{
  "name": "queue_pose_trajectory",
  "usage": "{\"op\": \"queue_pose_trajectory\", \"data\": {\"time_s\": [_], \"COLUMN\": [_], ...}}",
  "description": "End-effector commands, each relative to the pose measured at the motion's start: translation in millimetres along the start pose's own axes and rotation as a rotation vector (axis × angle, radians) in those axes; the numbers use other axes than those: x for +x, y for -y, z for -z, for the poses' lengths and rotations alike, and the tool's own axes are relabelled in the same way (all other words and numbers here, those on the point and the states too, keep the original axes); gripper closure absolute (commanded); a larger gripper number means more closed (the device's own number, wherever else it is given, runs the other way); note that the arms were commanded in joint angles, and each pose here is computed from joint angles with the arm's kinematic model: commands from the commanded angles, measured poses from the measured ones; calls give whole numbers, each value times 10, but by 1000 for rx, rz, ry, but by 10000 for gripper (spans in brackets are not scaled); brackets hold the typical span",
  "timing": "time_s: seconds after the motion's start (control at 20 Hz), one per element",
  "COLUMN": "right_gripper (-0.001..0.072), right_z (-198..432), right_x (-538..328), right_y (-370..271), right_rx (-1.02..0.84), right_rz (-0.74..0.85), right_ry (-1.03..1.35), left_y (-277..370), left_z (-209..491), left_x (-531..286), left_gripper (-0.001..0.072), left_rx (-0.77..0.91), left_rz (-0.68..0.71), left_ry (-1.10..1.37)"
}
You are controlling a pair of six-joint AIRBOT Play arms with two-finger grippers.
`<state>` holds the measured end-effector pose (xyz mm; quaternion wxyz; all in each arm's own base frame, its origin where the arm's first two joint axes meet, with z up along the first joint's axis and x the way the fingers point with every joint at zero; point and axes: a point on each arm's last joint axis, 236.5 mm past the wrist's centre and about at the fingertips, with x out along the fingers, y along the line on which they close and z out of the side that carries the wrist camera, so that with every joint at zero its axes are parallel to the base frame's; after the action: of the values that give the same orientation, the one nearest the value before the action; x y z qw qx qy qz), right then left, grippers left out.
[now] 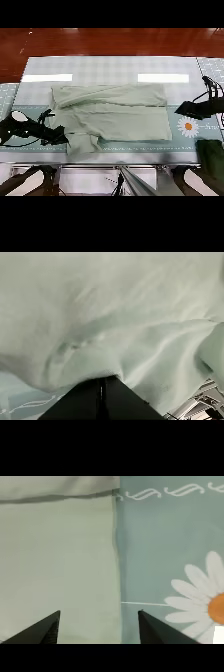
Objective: Fold the shirts.
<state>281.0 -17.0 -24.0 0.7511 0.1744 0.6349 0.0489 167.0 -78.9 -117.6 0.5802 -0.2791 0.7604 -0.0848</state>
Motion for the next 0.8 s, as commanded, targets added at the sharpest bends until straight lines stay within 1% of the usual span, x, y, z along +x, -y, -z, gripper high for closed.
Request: {"op": "queue_pose_trajectory", "data": {"time_s": [0.0,0.1,0.2,0.25,0.35,0.5,0.75], "right_gripper": [170,170,170,170,170,174,175], "right_z": [293,580,790,860,915,866,800], "right_x": [66,238,389,445,515,558,784], "right_y": [511,459,274,223,199,5,-223], "right_rx": [85,194,230,239,258,281,247], "right_rz": [147,45,-63,-87,-100,-171,-111], "right_ry": [-79,-136,-182,-197,-200,-182,-156], "left_y": [-4,33,68,85,113,131,125], "left_z": [-103,-110,-133,-143,-156,-167,-216], "left_x": [9,-28,-92,-127,-176,-208,-216], "left_gripper": [688,688,688,688,688,687,688], "left_rx": [39,73,105,117,130,146,146], "left_rz": [-14,-7,-8,-10,-10,-10,-14], "left_ry": [42,59,93,112,137,154,175]}}
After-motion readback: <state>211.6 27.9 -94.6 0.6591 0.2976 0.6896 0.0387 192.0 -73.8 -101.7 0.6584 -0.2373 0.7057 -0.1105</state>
